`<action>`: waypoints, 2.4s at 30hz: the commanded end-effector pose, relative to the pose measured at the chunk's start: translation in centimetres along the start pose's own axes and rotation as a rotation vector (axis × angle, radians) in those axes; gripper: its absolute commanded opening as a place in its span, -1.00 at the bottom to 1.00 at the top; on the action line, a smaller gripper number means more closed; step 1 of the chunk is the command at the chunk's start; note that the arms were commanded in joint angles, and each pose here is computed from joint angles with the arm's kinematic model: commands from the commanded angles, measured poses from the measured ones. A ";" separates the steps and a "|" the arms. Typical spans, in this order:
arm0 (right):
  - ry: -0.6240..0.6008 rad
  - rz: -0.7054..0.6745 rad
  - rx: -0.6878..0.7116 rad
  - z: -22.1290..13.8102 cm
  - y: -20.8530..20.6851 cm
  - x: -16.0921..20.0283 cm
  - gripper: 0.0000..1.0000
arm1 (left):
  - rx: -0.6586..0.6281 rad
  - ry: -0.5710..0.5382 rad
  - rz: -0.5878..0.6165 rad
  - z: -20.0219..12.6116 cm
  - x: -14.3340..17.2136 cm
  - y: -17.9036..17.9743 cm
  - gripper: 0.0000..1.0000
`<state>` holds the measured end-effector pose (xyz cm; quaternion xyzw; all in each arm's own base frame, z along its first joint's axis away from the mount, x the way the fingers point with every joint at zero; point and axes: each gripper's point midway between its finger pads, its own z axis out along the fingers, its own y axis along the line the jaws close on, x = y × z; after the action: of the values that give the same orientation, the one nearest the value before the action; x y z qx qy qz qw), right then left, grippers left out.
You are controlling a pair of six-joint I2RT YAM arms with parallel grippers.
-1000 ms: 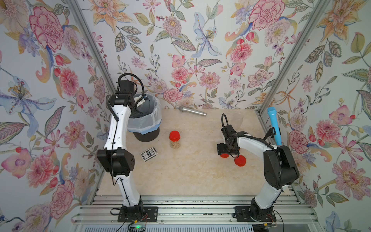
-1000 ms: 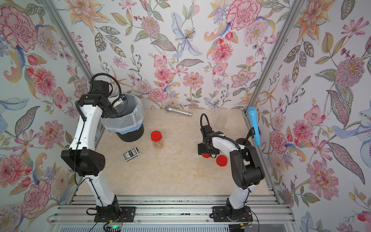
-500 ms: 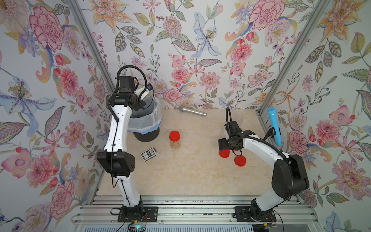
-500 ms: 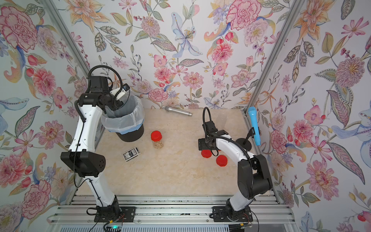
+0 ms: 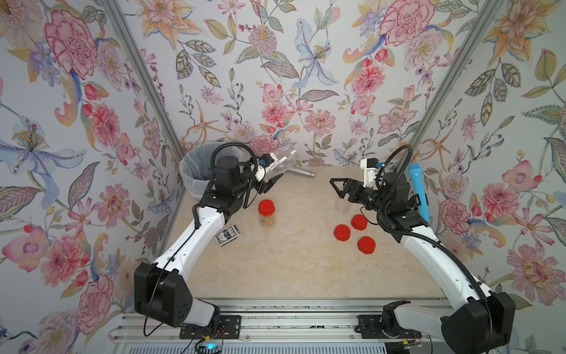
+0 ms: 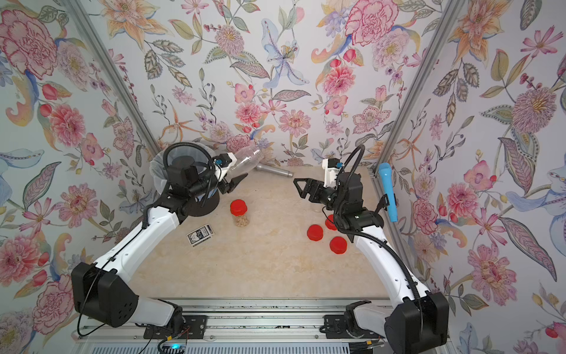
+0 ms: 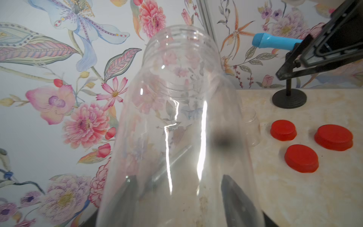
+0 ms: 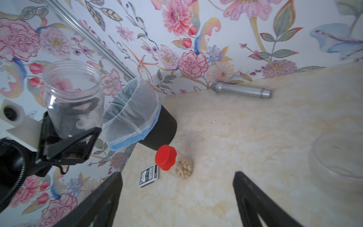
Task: Empty moldy peanuts from jars
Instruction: Place the jar at the center of the board.
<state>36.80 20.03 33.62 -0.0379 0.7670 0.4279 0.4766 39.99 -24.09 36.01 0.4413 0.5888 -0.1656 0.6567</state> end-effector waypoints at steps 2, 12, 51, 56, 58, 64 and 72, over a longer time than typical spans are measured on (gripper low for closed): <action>-0.049 0.014 -0.171 1.1 4.4 -0.9 0.87 | 0.055 -0.243 -0.006 -0.1 -5.0 -2.8 -0.62; -0.117 0.036 -0.295 2.6 7.8 -1.8 0.89 | 0.109 -0.214 -0.064 1.1 -2.0 -5.3 -0.64; -0.100 0.040 -0.405 6.7 9.9 -2.9 0.03 | 0.171 -0.178 -0.102 3.9 -0.4 -6.4 -0.60; -0.073 0.001 -0.346 7.5 9.0 -2.2 -0.34 | 0.209 -0.159 -0.139 4.9 0.8 -7.0 -0.04; -0.066 -0.037 -0.288 7.8 8.2 -2.0 -0.36 | 0.222 -0.149 -0.152 5.2 1.2 -7.2 0.20; -0.031 -0.193 -0.066 8.7 4.8 -1.9 -0.40 | 0.213 -0.001 -0.101 5.8 4.4 -7.3 0.60; -0.019 -0.267 0.079 9.8 0.4 -2.8 -0.41 | 0.158 0.167 -0.066 5.5 8.9 -7.2 0.98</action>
<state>43.37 27.28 35.57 -0.1127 0.7493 0.3785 0.5316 39.97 -30.07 26.54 0.4752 0.6222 -0.2269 0.5792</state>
